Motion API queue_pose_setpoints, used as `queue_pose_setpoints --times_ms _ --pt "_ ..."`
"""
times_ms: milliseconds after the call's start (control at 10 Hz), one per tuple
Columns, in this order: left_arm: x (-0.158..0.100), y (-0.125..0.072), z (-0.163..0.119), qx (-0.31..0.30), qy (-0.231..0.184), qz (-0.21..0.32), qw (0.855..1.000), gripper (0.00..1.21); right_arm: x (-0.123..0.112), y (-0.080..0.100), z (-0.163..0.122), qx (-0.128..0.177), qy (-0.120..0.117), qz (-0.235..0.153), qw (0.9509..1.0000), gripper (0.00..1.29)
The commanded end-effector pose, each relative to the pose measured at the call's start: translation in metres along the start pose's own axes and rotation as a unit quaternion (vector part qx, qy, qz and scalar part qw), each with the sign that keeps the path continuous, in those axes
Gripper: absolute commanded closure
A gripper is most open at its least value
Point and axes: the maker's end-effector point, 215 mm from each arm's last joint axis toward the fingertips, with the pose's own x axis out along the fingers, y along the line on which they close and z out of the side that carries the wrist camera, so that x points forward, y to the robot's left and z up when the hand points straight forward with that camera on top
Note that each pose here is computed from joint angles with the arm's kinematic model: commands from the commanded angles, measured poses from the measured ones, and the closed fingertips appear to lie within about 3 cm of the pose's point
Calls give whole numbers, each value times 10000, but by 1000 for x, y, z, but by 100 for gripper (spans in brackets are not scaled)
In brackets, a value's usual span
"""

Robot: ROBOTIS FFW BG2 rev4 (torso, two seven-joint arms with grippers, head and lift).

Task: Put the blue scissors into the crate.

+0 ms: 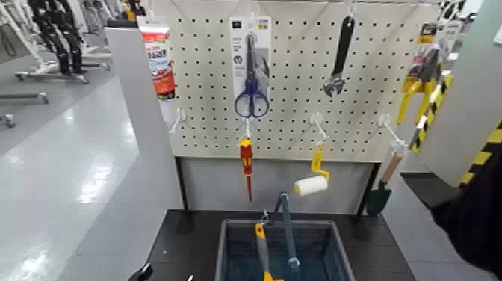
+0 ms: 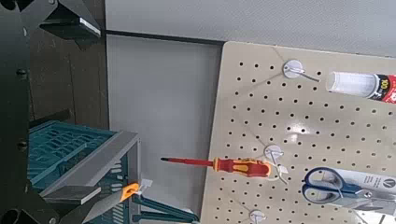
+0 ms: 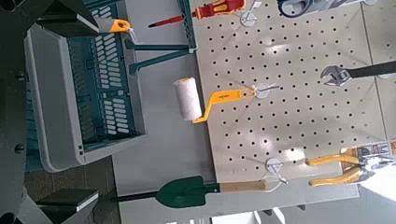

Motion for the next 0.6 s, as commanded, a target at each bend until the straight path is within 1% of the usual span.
queue_pose_setpoints --times_ms 100,300,400,500,600 --pt "1 -1 0 2 13 -27 10000 13 0 0 0 0 2 0 10000 8" --pt "5 -2 3 39 -1 -84 10000 15 0 0 0 0 2 0 10000 8" --pt "13 -7 7 50 50 -268 9996 15 0 0 0 0 2 0 10000 9" --pt "20 -10 14 102 55 -367 9993 14 0 1 0 4 3 6 10000 9" --pt "28 -10 29 136 -73 -405 9991 15 0 1 0 4 3 6 10000 9"
